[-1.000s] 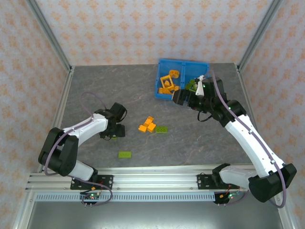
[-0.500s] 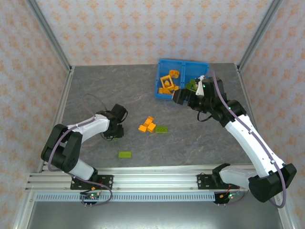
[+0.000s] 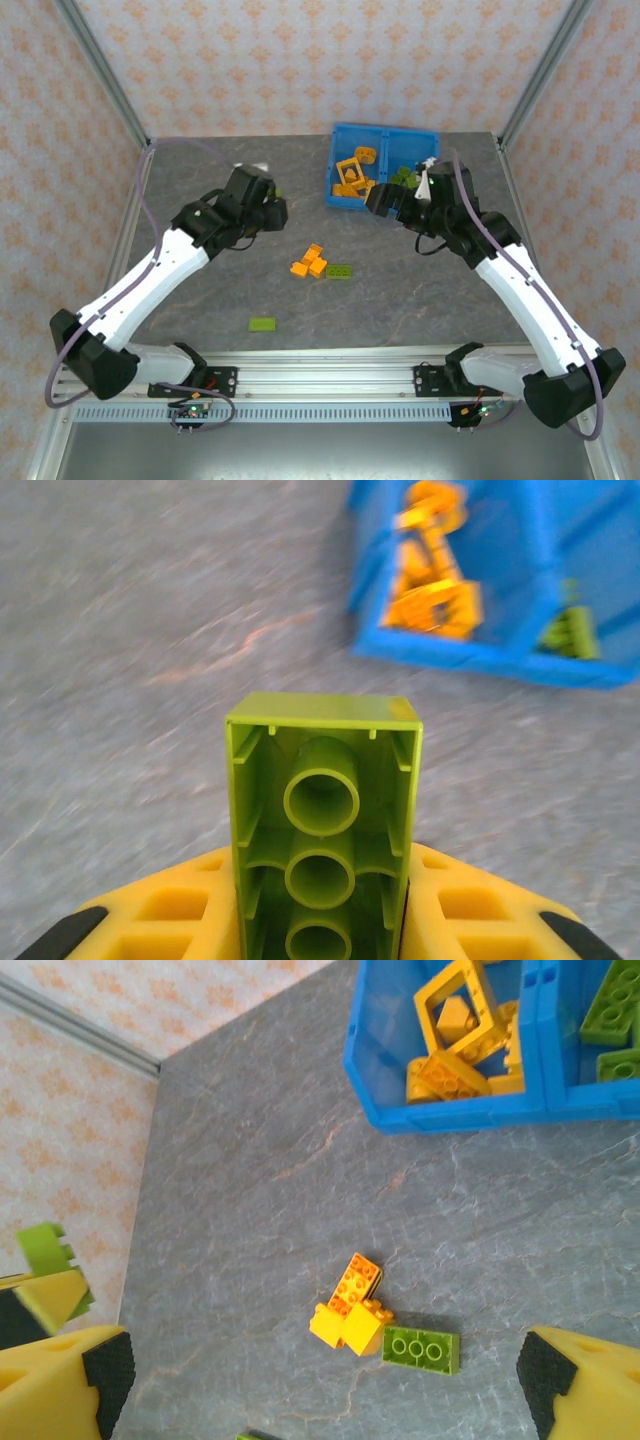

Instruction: Sort the legos into containers by color

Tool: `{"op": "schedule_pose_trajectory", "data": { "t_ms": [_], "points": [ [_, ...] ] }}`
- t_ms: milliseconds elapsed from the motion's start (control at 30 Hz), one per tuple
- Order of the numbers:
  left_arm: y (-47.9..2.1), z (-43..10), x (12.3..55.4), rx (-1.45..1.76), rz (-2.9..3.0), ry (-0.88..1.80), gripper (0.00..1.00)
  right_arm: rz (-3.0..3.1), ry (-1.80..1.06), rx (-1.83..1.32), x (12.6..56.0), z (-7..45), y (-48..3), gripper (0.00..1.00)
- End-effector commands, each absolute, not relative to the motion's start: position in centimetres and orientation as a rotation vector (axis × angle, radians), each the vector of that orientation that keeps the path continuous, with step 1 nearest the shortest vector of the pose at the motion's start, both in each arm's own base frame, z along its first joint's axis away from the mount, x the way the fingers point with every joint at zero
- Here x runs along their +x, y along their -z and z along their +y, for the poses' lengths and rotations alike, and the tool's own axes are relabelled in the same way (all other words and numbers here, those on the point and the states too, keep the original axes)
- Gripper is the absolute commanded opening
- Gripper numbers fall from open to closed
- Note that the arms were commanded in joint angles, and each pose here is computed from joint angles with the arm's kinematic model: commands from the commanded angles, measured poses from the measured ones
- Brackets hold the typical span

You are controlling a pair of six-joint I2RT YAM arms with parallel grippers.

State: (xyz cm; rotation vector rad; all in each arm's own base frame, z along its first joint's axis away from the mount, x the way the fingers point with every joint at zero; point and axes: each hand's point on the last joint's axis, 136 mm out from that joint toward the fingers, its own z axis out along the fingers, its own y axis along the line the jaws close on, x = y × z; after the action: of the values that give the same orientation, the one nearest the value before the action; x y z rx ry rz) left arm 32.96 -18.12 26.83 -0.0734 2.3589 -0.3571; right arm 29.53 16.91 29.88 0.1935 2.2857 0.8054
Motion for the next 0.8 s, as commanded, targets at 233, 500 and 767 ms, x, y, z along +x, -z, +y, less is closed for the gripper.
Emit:
{"op": "schedule_pose_trajectory", "data": {
  "t_ms": [233, 500, 767],
  "points": [
    [-30.3, -34.8, 39.5, 0.313, 2.236, 0.432, 0.22, 2.079, -0.565, 0.439, 26.4, 9.4, -32.4, 0.99],
    [-27.1, -45.2, 45.7, 0.444, 2.137, 0.455, 0.22, 2.035, -0.462, 0.543, 23.1, 5.6, -31.8, 0.99],
    [-22.0, -48.9, 50.6, 0.432, 2.018, 0.481, 0.23, 2.045, -0.449, 0.539, 21.9, 5.0, -31.4, 0.99]
  ]
}}
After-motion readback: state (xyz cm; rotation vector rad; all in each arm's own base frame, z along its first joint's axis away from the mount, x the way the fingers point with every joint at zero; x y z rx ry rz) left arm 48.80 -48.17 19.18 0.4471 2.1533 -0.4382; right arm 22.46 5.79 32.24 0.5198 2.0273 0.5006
